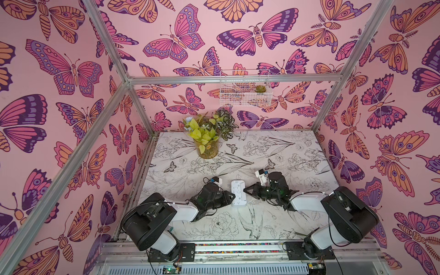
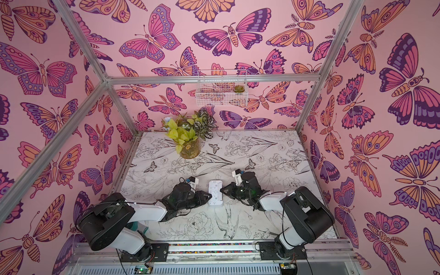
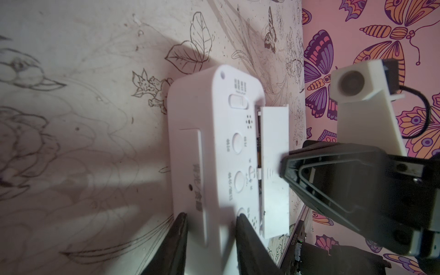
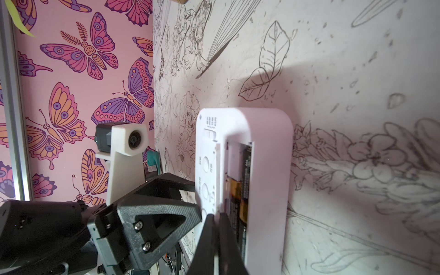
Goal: Insert the battery into the alarm
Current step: Install the cover on the alarm.
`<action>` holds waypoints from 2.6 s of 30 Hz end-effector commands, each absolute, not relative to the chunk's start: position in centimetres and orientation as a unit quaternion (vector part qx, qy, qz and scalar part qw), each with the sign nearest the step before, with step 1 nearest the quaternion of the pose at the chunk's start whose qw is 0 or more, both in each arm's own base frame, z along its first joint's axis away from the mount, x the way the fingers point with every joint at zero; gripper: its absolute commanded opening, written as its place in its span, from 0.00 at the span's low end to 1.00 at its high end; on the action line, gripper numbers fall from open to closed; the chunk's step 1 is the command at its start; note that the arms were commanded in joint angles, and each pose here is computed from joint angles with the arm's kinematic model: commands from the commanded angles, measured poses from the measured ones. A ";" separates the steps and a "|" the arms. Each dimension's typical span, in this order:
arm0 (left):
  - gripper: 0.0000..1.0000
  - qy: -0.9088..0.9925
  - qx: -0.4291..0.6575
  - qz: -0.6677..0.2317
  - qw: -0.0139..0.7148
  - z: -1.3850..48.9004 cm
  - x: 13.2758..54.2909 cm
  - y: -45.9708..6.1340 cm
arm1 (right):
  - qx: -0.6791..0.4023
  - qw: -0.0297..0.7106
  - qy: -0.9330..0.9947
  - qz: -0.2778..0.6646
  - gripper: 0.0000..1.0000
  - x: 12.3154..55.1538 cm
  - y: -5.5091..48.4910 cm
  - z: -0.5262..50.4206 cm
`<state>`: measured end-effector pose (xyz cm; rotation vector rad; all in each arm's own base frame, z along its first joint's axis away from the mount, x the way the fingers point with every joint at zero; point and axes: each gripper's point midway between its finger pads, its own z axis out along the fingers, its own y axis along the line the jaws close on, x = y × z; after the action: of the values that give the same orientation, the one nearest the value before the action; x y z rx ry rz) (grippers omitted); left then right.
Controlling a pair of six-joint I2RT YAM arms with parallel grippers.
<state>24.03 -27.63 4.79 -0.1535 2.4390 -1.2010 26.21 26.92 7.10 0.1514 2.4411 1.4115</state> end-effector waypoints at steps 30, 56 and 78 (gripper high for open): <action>0.36 0.898 -0.055 -0.389 0.200 3.0 23.1 -26.1 | 0.064 0.127 0.890 0.434 0.16 25.8 25.2 3.5; 0.35 0.897 -0.050 -0.389 0.203 3.4 23.3 -26.2 | 0.023 0.160 0.910 0.382 0.26 26.0 25.7 5.5; 0.42 0.879 -0.061 -0.408 0.237 6.4 26.1 -27.1 | 0.013 0.172 0.922 0.347 0.30 27.3 26.3 5.4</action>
<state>25.31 -27.00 5.95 -0.1673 2.4253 -1.1328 26.82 26.28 5.80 0.0575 2.6023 1.0390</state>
